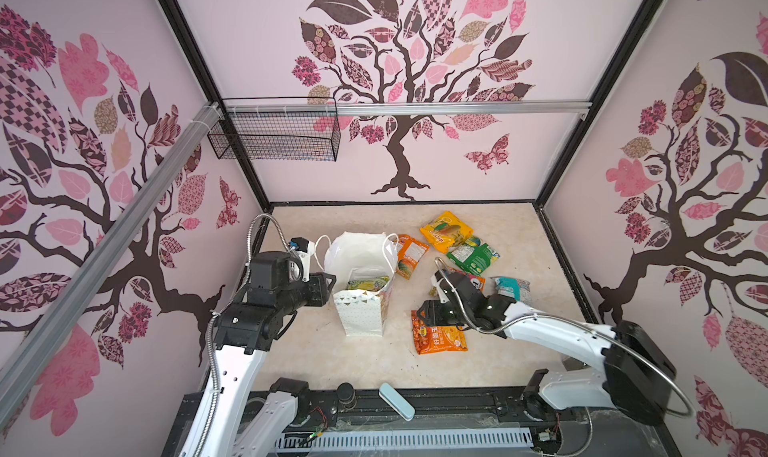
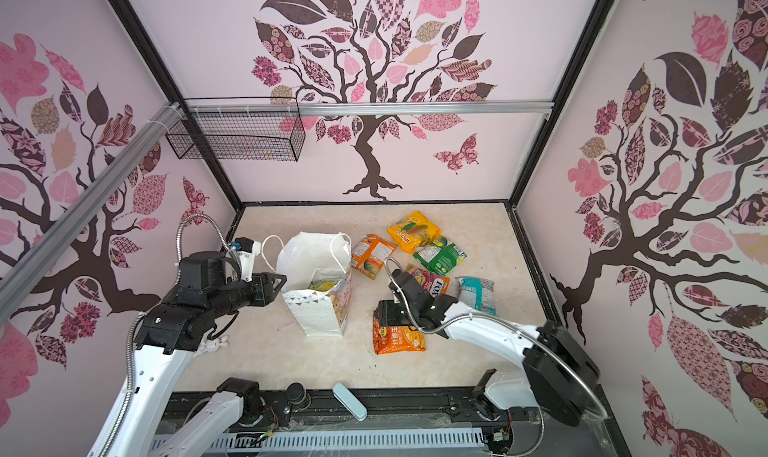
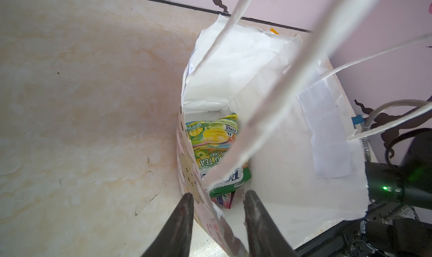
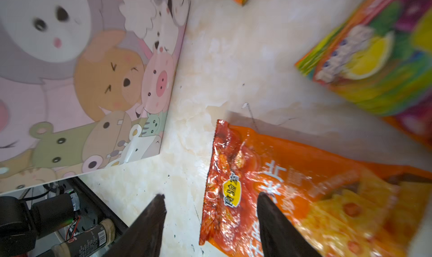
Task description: Place the snacks into the paper bag
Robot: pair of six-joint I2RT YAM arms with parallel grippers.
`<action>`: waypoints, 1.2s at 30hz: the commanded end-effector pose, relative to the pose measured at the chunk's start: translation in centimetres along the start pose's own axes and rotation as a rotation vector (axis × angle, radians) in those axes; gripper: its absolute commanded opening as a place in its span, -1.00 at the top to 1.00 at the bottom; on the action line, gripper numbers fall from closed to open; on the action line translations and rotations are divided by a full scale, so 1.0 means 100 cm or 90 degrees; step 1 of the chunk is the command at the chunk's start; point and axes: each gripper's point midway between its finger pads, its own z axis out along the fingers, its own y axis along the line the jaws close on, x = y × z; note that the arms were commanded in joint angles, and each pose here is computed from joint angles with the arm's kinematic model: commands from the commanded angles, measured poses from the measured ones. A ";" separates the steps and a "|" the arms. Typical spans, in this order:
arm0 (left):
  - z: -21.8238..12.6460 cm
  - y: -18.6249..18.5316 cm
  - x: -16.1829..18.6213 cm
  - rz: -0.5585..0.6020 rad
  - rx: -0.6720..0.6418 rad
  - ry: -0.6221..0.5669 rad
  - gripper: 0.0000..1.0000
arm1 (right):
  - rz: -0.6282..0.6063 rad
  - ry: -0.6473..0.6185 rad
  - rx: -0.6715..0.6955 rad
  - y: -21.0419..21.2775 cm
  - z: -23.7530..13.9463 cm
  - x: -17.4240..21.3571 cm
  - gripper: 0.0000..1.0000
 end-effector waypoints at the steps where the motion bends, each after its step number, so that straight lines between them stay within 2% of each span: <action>1: -0.004 0.000 -0.001 0.007 -0.003 -0.011 0.19 | 0.033 -0.048 0.089 -0.050 -0.029 0.003 -0.27; 4: -0.004 0.001 -0.002 0.008 -0.006 -0.014 0.19 | 0.052 -0.104 0.113 -0.074 -0.048 0.002 -0.21; 6: -0.003 0.001 -0.002 0.007 -0.007 -0.012 0.18 | 0.061 -0.110 0.113 -0.080 -0.051 0.005 -0.18; 17: -0.002 0.001 0.000 0.004 -0.006 -0.004 0.16 | 0.063 -0.037 0.117 -0.094 -0.013 0.028 -0.14; 26: -0.003 0.001 -0.001 0.005 -0.007 -0.006 0.15 | 0.065 -0.052 0.094 -0.092 -0.005 0.024 -0.03; 36: -0.003 0.003 0.001 0.005 -0.011 -0.006 0.15 | 0.065 -0.027 0.114 -0.103 0.008 0.026 0.05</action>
